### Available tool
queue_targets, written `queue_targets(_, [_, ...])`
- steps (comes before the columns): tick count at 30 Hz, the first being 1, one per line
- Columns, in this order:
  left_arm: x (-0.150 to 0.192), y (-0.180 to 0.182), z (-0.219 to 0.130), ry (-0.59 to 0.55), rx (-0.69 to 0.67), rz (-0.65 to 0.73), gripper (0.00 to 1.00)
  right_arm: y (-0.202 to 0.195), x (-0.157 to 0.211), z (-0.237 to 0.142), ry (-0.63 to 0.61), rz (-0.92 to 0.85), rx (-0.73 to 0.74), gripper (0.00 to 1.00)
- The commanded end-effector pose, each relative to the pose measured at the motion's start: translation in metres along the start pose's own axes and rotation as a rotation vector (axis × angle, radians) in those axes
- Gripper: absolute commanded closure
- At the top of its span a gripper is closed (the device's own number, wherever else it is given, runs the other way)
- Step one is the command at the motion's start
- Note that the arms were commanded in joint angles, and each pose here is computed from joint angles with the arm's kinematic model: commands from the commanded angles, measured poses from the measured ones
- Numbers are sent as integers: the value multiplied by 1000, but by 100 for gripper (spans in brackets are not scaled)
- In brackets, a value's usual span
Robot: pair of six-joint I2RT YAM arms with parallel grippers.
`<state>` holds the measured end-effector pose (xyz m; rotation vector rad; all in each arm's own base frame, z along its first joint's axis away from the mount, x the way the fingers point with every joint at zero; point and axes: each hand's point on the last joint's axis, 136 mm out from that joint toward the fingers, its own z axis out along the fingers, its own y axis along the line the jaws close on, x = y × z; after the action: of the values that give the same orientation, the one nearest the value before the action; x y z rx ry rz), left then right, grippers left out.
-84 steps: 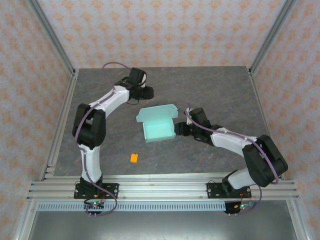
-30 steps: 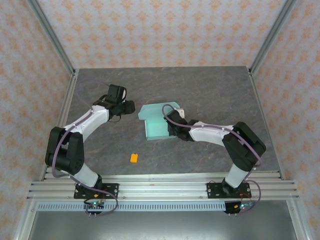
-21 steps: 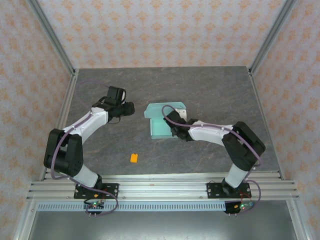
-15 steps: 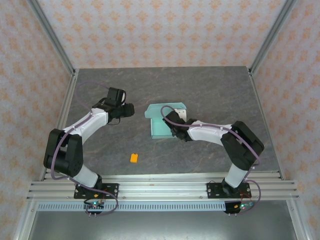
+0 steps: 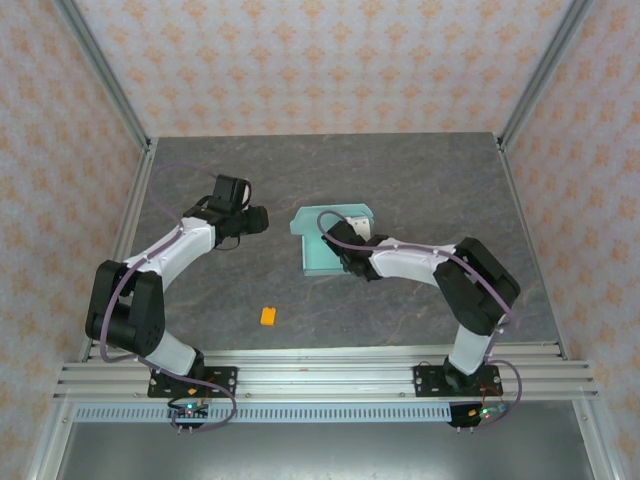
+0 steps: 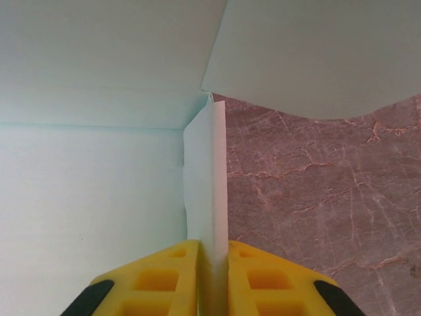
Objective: Fold the paper box
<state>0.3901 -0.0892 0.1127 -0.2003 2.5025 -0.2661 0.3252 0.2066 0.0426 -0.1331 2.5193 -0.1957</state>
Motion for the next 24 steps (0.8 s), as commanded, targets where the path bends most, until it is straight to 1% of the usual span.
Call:
queue_targets(1, [-5, 3, -7, -29, 6, -14, 50, -17, 12, 5, 43, -87, 113, 85])
queue_targets(7, [-1, 2, -7, -25, 17, -27, 50, -27, 15, 10, 69, -137, 196, 87])
queue_targets(15, [21, 10, -7, -19, 18, -62, 51, -33, 15, 15, 76, -182, 259, 89])
queue_targets(18, [28, 13, -5, -9, 11, -59, 51, -30, 12, 14, 69, -179, 242, 88])
queue_targets(21, [32, 13, -5, -1, 11, -57, 51, -23, 3, 7, 39, -156, 187, 87])
queue_targets(24, [32, 11, -4, -1, 15, -51, 51, -17, -5, 1, 27, -118, 121, 84])
